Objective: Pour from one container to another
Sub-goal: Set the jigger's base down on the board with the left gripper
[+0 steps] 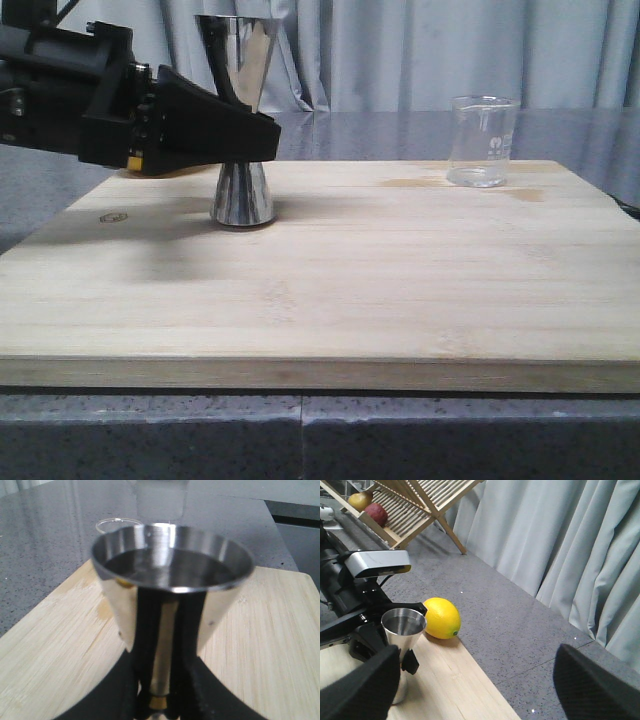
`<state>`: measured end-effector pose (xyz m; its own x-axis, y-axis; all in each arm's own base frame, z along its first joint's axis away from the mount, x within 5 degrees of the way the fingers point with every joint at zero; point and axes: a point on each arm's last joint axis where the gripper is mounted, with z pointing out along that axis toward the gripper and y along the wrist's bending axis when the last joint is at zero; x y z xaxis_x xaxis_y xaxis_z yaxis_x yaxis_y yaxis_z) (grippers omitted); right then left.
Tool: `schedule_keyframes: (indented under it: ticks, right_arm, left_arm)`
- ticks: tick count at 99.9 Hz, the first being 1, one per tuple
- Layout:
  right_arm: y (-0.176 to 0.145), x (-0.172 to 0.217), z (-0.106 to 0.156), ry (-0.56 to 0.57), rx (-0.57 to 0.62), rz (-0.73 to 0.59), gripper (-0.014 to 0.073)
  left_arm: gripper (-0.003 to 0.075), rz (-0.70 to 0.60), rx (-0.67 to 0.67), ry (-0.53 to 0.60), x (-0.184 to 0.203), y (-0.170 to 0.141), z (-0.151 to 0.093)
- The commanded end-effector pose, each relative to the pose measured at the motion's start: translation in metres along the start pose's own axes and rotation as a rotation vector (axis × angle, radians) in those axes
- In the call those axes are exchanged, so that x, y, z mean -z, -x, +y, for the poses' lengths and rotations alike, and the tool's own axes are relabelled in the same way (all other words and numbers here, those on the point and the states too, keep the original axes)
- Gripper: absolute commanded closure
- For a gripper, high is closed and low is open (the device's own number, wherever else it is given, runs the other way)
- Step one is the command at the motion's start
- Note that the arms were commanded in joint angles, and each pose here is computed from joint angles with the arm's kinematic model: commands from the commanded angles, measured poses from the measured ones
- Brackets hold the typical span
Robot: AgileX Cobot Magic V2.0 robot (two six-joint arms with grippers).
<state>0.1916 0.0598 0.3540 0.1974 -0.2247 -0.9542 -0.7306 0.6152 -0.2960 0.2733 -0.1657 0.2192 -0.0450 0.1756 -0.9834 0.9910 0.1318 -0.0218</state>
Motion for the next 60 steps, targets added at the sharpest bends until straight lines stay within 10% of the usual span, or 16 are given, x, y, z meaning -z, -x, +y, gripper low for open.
schedule_keyframes:
  ticks: [1,60]
  right_arm:
    - [0.0128,0.0031,-0.0028,-0.026,0.004,-0.057,0.0053]
    - [0.0128,0.0031,-0.0028,-0.026,0.004,-0.057,0.0053]
  left_arm:
    - [0.0739,-0.144,-0.035,-0.044,0.0028,0.0265,-0.0066]
    - [0.0739,-0.138,-0.046,-0.049,0.0027,0.0258,-0.0071]
